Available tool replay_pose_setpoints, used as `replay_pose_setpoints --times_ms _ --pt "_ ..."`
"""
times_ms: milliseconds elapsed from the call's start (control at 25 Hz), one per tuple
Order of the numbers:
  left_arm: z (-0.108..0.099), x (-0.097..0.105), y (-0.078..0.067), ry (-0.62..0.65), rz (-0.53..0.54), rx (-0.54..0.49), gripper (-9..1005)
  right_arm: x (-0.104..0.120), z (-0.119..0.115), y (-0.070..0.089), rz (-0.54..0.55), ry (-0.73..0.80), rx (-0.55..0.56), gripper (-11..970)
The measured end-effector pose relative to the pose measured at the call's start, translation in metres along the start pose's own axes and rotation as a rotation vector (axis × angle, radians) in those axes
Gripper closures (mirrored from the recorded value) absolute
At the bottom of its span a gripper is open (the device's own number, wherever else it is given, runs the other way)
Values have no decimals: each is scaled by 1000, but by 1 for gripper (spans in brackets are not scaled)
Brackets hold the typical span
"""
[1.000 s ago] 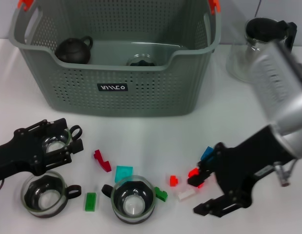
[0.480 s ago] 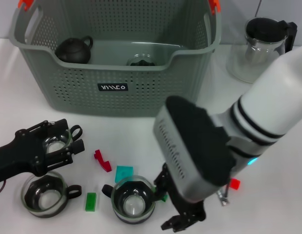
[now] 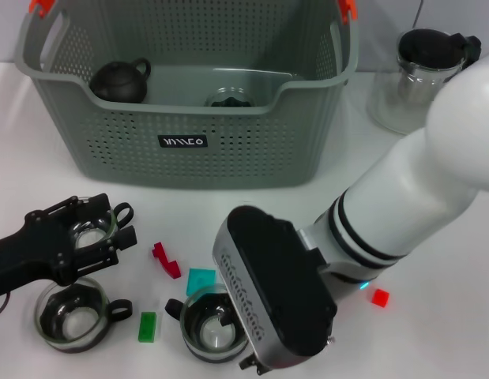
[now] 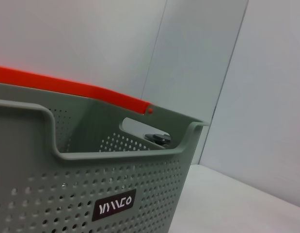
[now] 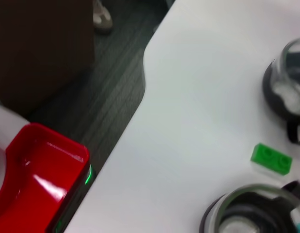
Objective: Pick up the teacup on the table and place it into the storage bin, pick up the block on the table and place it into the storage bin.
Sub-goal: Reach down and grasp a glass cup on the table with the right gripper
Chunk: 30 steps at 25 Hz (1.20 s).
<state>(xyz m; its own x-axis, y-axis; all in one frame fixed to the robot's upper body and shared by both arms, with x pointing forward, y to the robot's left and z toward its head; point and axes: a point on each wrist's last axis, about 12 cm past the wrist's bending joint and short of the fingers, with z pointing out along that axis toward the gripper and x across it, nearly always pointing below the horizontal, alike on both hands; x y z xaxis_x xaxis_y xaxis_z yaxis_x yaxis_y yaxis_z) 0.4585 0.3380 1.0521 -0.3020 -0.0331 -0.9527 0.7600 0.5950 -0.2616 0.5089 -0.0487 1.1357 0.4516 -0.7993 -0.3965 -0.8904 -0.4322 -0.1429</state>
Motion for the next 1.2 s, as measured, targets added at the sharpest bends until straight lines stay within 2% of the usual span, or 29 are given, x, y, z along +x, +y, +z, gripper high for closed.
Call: replay_pose_setpoints --times_ms 240,640,1200 --pt "-1 1 0 1 -1 -2 200 10 11 1 27 56 -7 397" --pt "-1 1 0 0 -2 -4 200 20 1 7 120 170 -48 398" --pt "-1 2 -1 -2 -7 -2 200 16 4 5 117 160 -20 432"
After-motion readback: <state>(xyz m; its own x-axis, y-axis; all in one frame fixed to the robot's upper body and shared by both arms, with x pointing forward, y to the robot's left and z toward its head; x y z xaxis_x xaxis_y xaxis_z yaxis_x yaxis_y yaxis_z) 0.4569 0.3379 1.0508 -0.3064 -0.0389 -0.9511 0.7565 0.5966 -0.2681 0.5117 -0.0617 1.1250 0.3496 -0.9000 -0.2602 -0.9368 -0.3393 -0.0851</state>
